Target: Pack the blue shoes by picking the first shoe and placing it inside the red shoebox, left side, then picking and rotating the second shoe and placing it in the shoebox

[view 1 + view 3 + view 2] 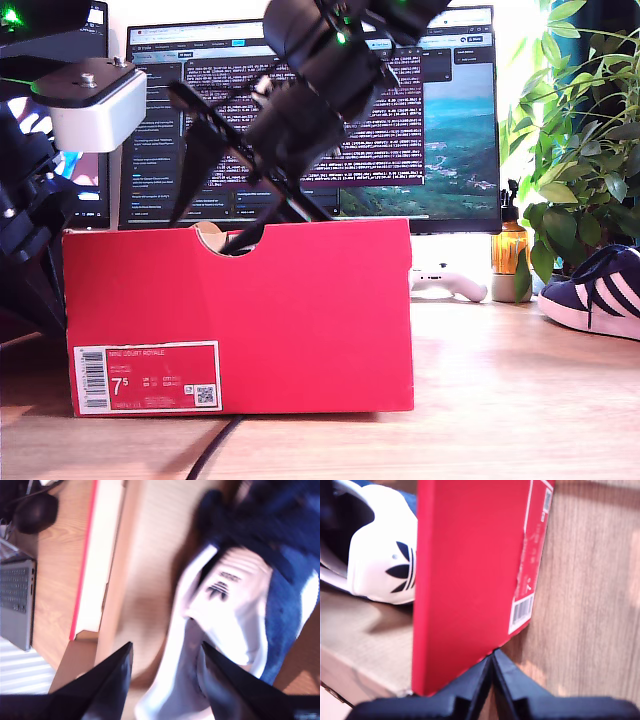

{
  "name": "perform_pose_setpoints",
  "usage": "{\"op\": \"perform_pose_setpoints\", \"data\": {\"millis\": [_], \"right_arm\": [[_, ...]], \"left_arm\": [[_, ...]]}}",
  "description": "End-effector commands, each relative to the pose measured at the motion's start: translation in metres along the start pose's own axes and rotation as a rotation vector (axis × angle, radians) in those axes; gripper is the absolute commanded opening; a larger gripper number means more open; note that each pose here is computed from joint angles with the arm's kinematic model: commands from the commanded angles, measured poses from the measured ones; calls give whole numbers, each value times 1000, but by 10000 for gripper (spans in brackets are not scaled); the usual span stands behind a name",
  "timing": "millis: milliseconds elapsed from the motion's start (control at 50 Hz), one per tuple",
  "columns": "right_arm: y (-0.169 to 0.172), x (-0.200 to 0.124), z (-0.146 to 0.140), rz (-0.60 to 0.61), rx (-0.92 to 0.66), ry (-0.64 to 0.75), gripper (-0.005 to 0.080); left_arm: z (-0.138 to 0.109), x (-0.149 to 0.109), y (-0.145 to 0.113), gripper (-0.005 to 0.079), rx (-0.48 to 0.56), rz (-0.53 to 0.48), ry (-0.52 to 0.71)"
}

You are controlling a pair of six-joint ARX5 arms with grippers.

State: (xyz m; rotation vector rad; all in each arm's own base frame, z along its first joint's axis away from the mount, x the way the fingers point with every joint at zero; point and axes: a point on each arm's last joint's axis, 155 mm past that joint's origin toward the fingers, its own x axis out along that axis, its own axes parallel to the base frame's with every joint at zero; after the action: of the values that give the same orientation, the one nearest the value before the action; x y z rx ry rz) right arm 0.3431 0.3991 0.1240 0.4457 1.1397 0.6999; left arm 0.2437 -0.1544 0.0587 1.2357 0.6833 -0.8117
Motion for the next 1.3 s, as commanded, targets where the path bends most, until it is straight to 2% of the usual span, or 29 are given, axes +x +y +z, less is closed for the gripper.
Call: {"op": "perform_pose_setpoints", "data": {"millis": [0, 220, 420, 560, 660, 800, 980, 1040, 1220, 1280], "right_arm": [[9, -5, 6, -1, -47, 4, 393], [8, -41, 15, -85, -106, 80, 393], [-5, -76, 28, -149, -30, 104, 393], [-31, -93, 37, -205, 53, 102, 393], [-66, -109, 39, -312, 220, 91, 393], [-127, -142, 38, -583, 414, 15, 393], [-184, -198, 18, -927, 626, -75, 392], [-191, -206, 21, -964, 620, -104, 392], [-197, -228, 28, -961, 756, -212, 394], [-202, -240, 31, -970, 774, -246, 422]], "left_arm": [[4, 0, 3, -19, -3, 4, -7], [4, 0, 3, -19, -3, 1, -6], [4, 0, 2, -19, -3, 0, -7], [4, 0, 2, -19, -3, -1, -8], [4, 0, 2, -19, -3, 0, -8], [4, 0, 2, -19, -3, 0, -8], [6, 0, 1, -19, -3, -9, -17], [7, 0, 0, -19, -3, -13, -22], [10, 0, -3, -19, -3, -31, -42], [11, 0, -4, -19, -3, -36, -48]]}}
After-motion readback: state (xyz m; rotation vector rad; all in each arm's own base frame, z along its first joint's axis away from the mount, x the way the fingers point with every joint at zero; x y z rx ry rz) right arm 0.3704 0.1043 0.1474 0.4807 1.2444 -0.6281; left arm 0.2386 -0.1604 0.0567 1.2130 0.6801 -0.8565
